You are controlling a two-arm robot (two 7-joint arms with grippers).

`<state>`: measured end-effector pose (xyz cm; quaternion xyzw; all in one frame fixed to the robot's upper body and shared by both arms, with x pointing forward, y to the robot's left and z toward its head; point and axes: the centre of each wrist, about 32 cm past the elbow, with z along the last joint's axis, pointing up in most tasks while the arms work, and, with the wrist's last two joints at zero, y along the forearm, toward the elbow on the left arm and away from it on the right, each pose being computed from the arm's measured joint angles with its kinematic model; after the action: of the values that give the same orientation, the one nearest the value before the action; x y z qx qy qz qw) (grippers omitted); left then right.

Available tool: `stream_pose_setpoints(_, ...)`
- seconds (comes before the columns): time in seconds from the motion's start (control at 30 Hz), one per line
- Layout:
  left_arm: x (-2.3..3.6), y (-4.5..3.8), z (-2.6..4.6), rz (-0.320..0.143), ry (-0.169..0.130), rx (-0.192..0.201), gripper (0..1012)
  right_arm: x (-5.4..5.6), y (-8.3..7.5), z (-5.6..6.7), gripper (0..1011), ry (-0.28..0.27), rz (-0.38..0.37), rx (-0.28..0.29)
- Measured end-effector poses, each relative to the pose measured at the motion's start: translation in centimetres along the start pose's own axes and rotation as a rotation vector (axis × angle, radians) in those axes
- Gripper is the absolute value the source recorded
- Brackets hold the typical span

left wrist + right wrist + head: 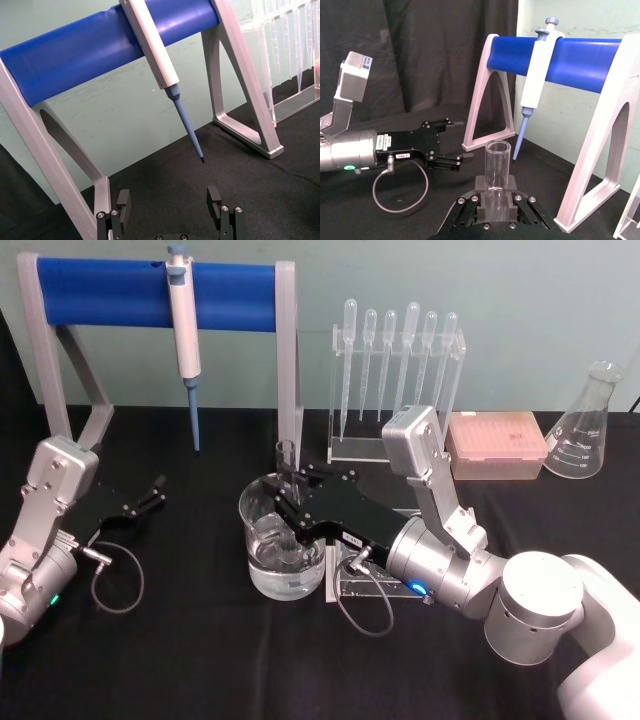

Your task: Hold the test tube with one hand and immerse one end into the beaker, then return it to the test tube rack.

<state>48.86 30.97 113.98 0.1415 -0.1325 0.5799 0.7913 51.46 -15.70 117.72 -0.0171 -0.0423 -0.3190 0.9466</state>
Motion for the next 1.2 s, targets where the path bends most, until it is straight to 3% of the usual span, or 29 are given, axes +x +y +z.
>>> stream_pose_setpoints(1.2, 0.00, 0.00, 0.00, 0.000, 0.000, 0.000, 1000, 0.00, 0.00, 0.00, 225, 0.000, 0.000, 0.000)
